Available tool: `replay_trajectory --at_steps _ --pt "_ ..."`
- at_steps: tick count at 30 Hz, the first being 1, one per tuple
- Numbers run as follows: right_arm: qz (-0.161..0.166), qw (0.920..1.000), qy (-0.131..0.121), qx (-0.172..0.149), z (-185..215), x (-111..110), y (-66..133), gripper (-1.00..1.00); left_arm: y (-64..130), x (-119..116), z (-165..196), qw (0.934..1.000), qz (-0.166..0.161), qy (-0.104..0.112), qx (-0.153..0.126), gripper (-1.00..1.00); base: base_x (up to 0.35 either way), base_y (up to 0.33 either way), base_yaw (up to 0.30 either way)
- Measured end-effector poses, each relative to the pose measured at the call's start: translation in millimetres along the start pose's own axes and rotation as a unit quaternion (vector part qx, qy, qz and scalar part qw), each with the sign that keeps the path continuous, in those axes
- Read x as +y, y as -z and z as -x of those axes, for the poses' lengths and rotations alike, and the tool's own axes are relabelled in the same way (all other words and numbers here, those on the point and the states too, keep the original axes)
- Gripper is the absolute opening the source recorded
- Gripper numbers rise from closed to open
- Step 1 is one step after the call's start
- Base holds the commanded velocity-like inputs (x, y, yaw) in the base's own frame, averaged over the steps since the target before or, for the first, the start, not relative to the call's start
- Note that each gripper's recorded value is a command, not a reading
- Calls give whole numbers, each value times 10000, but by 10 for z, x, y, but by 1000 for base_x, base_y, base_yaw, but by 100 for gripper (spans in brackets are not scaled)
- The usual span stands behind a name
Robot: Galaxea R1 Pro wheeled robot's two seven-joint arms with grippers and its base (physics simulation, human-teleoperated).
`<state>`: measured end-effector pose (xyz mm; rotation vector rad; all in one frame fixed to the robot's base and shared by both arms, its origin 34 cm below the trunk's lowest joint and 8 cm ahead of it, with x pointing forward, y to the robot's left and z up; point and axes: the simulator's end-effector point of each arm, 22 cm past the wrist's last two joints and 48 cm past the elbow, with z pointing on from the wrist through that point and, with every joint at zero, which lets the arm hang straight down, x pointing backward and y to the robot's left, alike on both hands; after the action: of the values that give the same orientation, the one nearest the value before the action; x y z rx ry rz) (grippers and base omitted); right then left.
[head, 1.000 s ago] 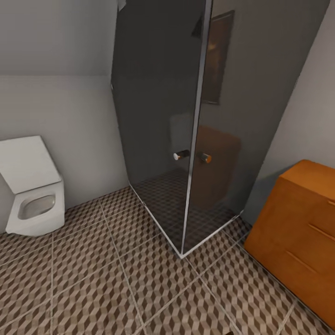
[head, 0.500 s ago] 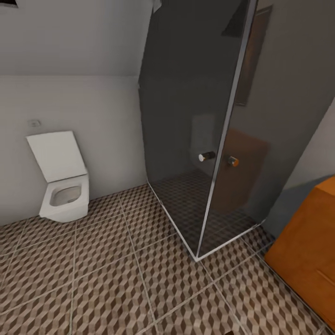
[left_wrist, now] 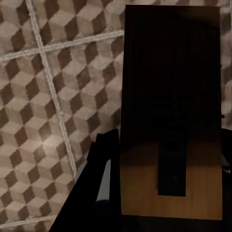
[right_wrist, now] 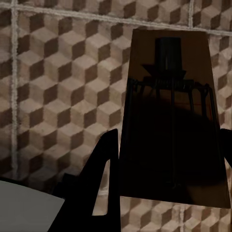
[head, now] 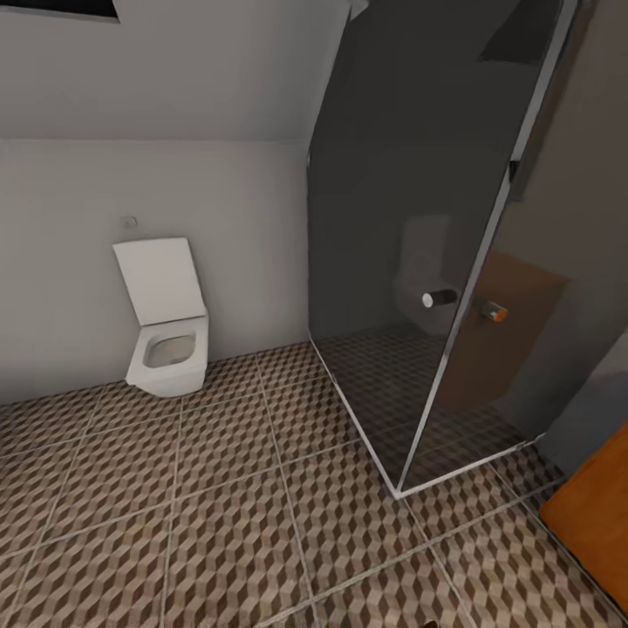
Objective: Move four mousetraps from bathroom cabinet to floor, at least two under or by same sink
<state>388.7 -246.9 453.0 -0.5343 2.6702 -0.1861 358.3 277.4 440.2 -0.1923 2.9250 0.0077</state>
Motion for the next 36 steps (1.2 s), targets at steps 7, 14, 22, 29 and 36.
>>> replay_trajectory --at_steps 7,14,22,29,36 --pt "-18 10000 -19 89 -60 -10 -3 -100 -8 -4 -28 10000 0 0 32 -100 0 0 266" --pt "-19 9999 -18 144 -103 -13 -7 -100 -16 0 -57 10000 4 -1 65 -100 0 0 258" --pt "6 9998 -9 174 -130 12 -12 -100 -27 12 -90 9999 14 -2 104 -100 0 0 243" --pt "40 9998 23 168 -135 41 -17 -100 -36 10 -117 9999 15 -2 138 -100 0 0 248" --pt "53 9998 45 162 -139 46 -19 -100 -39 16 -129 9999 20 -3 151 -100 0 0 279"
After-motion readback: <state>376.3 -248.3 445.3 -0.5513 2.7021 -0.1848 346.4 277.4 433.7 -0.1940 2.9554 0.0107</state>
